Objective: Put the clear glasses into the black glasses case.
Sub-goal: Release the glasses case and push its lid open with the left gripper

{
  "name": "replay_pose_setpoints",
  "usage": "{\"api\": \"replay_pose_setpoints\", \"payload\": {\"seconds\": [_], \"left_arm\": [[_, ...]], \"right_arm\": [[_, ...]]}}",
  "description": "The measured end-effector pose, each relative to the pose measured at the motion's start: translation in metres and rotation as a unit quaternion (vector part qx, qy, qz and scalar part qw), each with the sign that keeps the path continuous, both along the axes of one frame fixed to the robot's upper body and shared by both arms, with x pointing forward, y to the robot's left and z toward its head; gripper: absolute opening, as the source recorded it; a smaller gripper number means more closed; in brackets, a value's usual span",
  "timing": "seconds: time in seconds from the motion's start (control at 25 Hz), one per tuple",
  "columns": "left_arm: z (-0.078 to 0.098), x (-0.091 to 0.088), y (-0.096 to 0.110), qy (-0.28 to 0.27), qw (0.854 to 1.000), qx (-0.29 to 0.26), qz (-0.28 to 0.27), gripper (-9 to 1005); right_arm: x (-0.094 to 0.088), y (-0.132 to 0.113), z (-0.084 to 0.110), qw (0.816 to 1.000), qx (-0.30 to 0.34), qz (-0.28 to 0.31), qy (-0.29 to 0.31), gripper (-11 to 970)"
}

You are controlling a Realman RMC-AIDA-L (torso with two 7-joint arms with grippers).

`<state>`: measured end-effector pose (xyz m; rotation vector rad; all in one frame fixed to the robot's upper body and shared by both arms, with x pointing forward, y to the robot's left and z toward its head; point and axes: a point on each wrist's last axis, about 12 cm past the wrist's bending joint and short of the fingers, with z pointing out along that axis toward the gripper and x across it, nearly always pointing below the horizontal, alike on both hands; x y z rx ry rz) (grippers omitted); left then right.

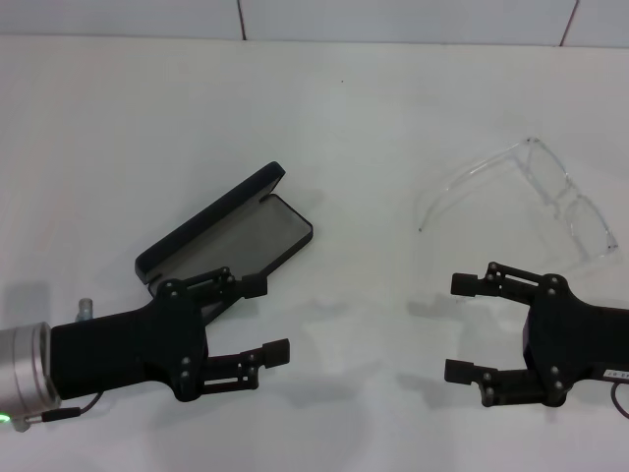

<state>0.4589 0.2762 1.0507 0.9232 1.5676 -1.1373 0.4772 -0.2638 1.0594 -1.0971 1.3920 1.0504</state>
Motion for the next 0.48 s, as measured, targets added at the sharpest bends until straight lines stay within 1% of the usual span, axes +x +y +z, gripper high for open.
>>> {"api": "replay_pose_setpoints", "payload": {"seconds": [0.48], "left_arm": [[0.0002,0.0002,0.0,0.0,1.0,-0.001,0.001,815]], "right_arm": [[0.0,0.0,0.0,1.0,0.0,0.0,0.0,874]]}}
